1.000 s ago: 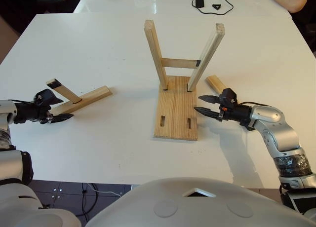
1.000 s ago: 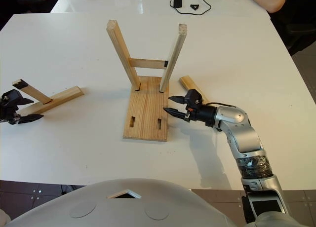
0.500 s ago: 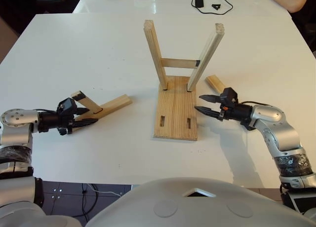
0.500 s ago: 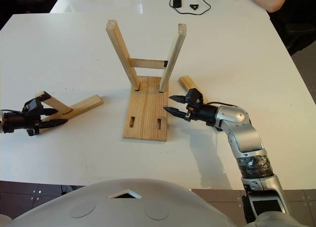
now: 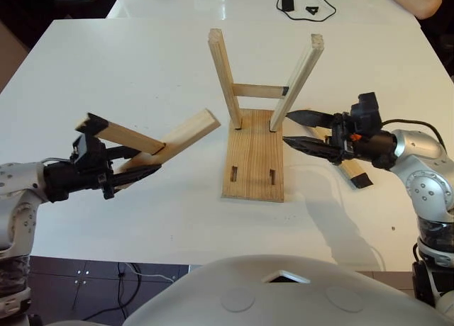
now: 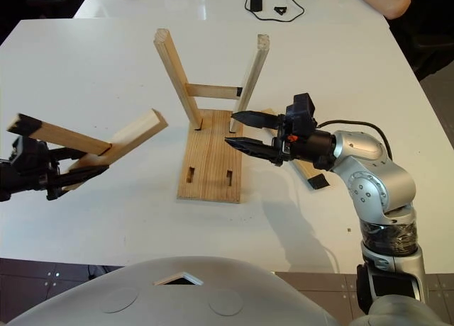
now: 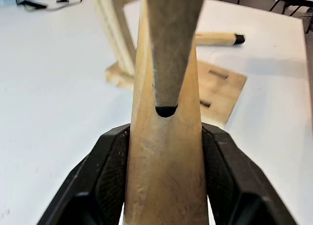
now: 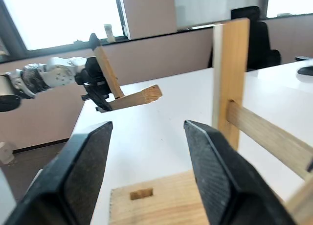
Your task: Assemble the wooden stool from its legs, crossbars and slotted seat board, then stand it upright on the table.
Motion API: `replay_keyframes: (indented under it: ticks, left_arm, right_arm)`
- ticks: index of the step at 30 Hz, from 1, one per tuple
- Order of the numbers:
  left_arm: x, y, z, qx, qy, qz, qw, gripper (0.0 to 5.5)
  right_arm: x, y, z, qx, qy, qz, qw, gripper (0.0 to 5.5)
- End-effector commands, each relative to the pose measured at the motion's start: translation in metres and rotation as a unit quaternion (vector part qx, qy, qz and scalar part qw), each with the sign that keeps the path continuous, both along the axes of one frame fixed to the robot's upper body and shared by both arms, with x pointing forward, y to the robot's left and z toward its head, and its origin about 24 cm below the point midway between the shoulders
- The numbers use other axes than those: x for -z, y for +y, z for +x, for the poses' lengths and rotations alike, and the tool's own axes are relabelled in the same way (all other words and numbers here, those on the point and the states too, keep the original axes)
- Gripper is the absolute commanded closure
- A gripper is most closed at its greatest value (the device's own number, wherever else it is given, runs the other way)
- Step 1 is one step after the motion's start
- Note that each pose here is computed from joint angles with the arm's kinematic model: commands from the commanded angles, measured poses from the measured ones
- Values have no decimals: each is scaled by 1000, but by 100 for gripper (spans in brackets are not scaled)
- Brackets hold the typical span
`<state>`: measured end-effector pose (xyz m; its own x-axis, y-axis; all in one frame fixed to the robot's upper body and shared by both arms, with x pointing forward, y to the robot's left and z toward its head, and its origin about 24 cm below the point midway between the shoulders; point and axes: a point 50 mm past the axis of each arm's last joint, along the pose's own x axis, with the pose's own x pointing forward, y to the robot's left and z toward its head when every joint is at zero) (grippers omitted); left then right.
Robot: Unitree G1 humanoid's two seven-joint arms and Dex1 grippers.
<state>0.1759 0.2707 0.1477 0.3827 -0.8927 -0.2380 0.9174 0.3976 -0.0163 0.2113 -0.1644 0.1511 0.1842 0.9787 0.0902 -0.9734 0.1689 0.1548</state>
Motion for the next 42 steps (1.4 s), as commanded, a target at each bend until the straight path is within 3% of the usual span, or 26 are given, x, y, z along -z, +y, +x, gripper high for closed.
replay_keyframes:
  ticks: [1,11,24,35,42]
  left_arm:
    - [-39,-50,2,71,-54,-85,992,348]
    - [-41,-103,2,149,-19,-159,976,348]
    - [-23,-109,16,127,9,-160,979,348]
    - [-19,-116,14,146,9,-143,979,348]
    - [-20,-119,15,149,0,-137,979,348]
  right_arm:
    - [-3,9,-2,-26,5,-5,1000,222]
    - [-12,38,-2,-94,-16,29,995,222]
    - [-22,51,-5,-106,-26,87,990,222]
    - [-14,63,-3,-116,-26,65,991,222]
    - [-6,64,-3,-114,-24,34,993,322]
